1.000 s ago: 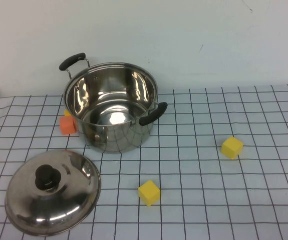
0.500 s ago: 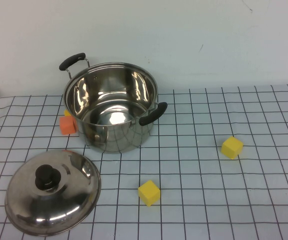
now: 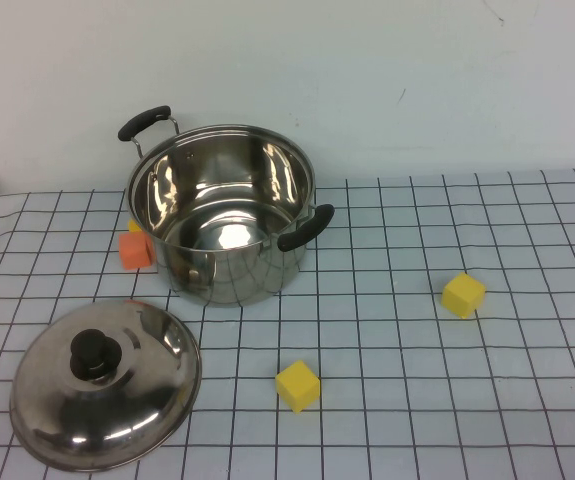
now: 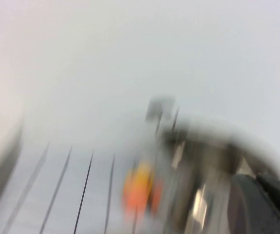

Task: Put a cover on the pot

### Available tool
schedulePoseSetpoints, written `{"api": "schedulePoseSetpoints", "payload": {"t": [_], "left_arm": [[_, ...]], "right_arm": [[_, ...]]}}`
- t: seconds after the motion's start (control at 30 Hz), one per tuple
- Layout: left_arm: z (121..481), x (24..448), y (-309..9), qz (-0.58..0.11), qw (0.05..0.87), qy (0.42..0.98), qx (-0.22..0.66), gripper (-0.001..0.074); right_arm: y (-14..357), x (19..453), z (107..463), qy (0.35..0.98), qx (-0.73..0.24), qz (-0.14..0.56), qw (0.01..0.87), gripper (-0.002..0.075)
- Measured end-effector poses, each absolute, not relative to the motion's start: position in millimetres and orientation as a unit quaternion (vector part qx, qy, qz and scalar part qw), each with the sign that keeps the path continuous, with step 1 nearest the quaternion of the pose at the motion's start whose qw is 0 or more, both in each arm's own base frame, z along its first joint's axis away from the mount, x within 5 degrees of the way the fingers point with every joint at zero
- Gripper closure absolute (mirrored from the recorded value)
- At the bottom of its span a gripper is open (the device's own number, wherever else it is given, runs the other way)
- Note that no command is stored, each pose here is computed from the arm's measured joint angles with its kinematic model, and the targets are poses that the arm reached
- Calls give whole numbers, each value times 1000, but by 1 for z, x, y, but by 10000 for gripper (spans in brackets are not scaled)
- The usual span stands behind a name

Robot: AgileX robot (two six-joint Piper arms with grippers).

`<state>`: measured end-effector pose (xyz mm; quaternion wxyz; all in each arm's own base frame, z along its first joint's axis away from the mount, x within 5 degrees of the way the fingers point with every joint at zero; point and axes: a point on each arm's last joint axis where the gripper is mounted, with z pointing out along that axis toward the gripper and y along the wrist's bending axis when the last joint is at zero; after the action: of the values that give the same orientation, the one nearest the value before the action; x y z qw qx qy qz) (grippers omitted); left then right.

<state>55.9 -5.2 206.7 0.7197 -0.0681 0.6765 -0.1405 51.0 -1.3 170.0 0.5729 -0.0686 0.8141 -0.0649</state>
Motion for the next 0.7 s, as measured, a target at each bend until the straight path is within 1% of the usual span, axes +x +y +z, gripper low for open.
{"api": "schedulePoseSetpoints", "payload": {"t": [0.1,0.27,0.33,0.37,0.47,0.57,0.63,0.7], "left_arm": [[224,53,-4,-152,782,601,-64,738],[246,44,-2,-162,854,491,-62,738],[250,41,0,-169,864,469,-74,738],[249,42,1,-171,860,473,-81,738],[255,44,0,-148,833,529,-71,738],[278,41,-2,-108,819,562,-35,738],[293,44,-3,-94,809,580,-22,738],[301,54,-4,-86,791,606,-16,738]], "right_arm": [[-1,51,170,814,-69,-65,573,717],[-1,51,170,814,-69,-65,573,717],[-1,51,170,814,-69,-65,573,717],[-1,51,170,814,-69,-65,573,717],[-1,51,170,814,-69,-65,573,717],[-1,51,170,814,-69,-65,573,717],[-1,51,170,814,-69,-65,573,717],[-1,51,170,814,-69,-65,573,717]]}}
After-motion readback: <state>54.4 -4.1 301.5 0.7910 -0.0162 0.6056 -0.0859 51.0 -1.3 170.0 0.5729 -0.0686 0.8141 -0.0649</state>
